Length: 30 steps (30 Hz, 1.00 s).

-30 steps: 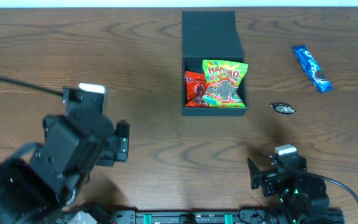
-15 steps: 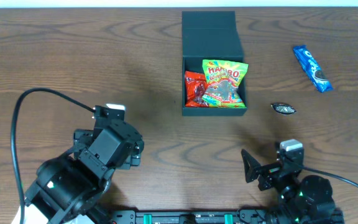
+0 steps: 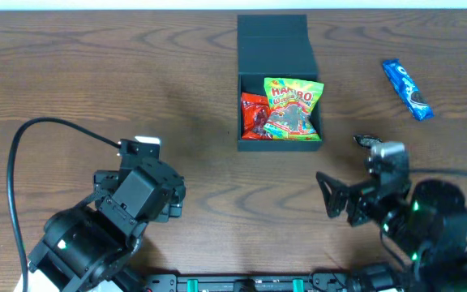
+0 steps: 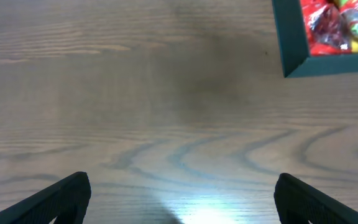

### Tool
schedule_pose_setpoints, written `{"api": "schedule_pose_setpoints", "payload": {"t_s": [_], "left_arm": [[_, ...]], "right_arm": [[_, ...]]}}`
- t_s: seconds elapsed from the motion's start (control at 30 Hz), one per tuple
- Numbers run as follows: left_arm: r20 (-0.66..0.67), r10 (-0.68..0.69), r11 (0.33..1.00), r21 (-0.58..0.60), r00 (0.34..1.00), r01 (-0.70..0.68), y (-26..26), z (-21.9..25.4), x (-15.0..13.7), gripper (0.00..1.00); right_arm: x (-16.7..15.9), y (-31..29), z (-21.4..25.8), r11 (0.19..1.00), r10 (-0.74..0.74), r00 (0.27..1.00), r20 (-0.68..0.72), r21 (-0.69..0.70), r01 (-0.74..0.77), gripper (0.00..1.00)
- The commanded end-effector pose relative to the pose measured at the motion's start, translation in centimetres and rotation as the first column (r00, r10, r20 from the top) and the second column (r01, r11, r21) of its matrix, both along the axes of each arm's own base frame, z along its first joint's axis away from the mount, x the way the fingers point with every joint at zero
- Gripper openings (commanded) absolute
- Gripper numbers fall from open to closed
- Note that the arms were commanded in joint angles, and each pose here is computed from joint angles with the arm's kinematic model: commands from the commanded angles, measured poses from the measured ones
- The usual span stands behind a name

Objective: Pack container
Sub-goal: 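Reach the right gripper toward the blue Oreo pack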

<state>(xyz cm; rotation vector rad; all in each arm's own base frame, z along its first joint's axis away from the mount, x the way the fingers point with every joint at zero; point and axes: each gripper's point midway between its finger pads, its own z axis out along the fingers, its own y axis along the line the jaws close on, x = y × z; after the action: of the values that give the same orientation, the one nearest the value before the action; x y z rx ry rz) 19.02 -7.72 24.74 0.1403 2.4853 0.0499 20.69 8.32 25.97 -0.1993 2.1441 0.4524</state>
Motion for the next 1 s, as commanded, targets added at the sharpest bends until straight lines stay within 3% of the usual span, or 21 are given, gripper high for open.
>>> {"api": "schedule_pose_setpoints", "payload": {"t_s": [0.0,0.2,0.43,0.87,0.97], "left_arm": [[0.007,0.009,1.0,-0.006,1.0,-0.009,0.4,0.3,-0.3,0.95],[0.032,0.012,1.0,-0.024,0.999,-0.011,0.9,0.8,-0.7,0.95],[0.0,0.038,0.999,0.001,0.999,-0.038,1.8,0.3,-1.5,0.95],[0.004,0.049,0.999,0.019,0.999,-0.049,2.2,0.3,-1.5,0.95],[0.003,0.049,0.999,0.018,0.999,-0.049,2.2,0.3,-1.5,0.95]], "right_arm": [[1.1,0.1,1.0,0.999,0.018,1.0,-0.013,-0.038,-0.018,0.99],[3.3,-0.3,-0.6,0.997,-0.032,0.997,-0.07,-0.069,0.027,0.99],[5.5,-5.2,-2.2,0.937,-0.332,0.926,-0.18,-0.178,0.302,0.99],[12.7,-15.0,-3.5,0.827,-0.548,0.787,-0.283,-0.325,0.459,0.99],[14.2,-17.5,-4.1,0.812,-0.56,0.785,-0.266,-0.364,0.456,0.99]]}}
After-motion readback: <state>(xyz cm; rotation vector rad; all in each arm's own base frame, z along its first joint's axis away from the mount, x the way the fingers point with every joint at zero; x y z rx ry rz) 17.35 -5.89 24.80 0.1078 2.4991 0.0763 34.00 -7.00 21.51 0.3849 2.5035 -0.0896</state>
